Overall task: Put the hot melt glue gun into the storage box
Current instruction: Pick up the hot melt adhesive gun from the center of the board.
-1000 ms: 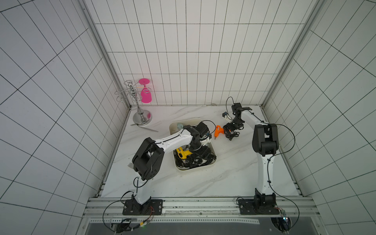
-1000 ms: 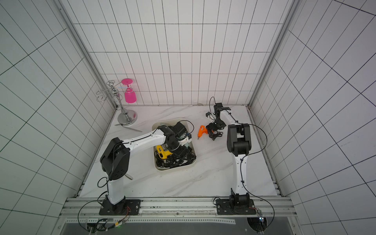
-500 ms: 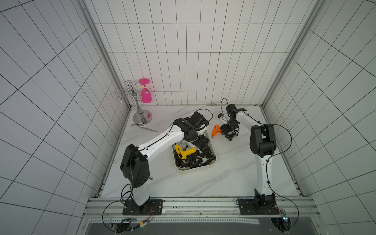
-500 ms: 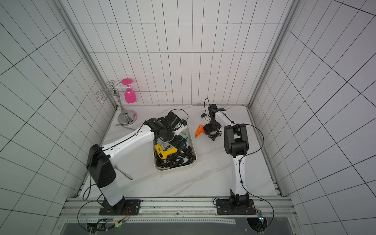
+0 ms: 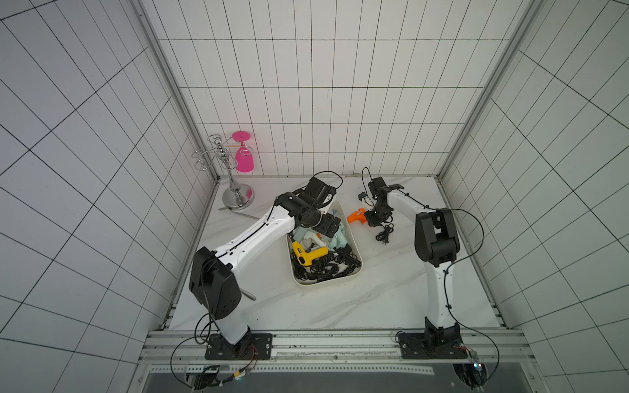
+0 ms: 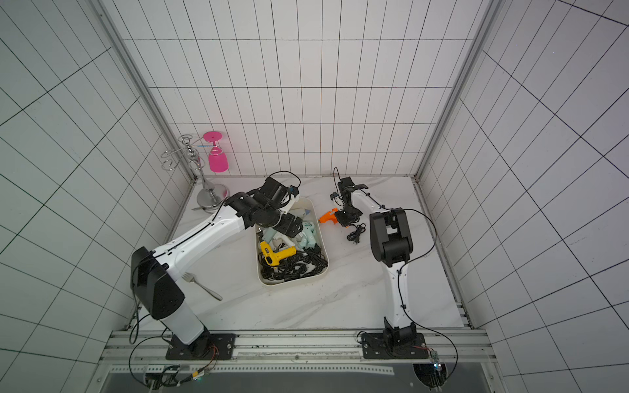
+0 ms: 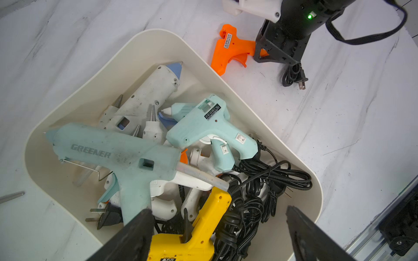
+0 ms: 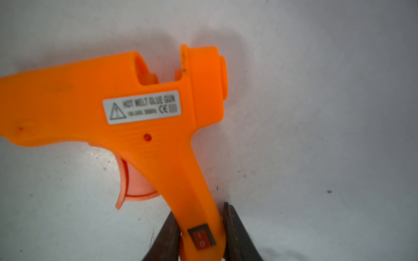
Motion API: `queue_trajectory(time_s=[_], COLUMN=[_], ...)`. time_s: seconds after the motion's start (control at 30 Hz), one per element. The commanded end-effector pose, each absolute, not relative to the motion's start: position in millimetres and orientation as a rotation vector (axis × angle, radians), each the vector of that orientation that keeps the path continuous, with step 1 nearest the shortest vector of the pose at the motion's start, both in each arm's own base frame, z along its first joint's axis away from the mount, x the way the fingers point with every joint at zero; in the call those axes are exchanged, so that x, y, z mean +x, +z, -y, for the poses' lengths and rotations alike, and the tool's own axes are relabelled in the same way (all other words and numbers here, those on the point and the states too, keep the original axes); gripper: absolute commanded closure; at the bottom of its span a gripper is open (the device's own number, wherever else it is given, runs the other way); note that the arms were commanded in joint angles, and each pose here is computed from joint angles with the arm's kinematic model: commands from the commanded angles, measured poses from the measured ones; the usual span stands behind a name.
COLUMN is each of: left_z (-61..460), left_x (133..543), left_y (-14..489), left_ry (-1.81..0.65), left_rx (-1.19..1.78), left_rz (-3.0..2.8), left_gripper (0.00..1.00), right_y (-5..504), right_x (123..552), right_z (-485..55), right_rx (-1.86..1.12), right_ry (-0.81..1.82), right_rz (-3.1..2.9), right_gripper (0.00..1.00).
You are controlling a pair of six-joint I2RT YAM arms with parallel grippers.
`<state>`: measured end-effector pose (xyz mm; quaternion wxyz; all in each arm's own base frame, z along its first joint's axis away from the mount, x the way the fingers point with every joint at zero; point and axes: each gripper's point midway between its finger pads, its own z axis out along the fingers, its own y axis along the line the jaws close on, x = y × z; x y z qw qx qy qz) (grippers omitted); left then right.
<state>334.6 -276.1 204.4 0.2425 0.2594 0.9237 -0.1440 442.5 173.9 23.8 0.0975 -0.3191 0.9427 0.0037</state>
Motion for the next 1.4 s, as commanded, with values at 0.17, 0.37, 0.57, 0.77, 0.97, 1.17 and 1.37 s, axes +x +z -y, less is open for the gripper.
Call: queue_trajectory(time_s=[0.17,0.37,0.57,0.77,0.97,1.17,1.37], left_z=[260.2,267.6,279.2,285.8,299.4,310.9,320.8], left_x=[356.5,359.0,360.3,362.0,359.4,356.0,356.3], left_y=[246.6,281.1,292.8,296.4,310.8,325.0,320.5], left_ry=[-0.554,-0.657,-0.690,-0.635,-0.699,-0.784,-0.842], left_rx=[0.525,0.547,0.631,0.763,0.798,0.797,0.825], left_rz=[-2.310,-2.074,-1.958,-1.826,-1.661,-1.581,-1.581], left_gripper=[0.01,0.01,0.02,0.01,0.01,0.01,0.04], right_y=[86.5,148.5,196.5,236.9,249.5,252.2,253.9], right_x=[412.0,383.3,359.4,329.4,303.5,281.6,268.6], right_z=[-158.8,-188.5,-213.0,-239.0,-251.9,-268.9,-280.7], right_rx=[-0.451,-0.434,-0.463,-0.484,-0.541,-0.616,-0.672], right_ry=[0.483,0.895,1.214,1.677,1.824,1.880,1.911], right_rz=[-2.925,-2.830,-2.711,-2.563,-2.534,-2.534,-2.544], right_gripper=[0.70,0.70,0.70,0.70,0.71,0.70,0.69])
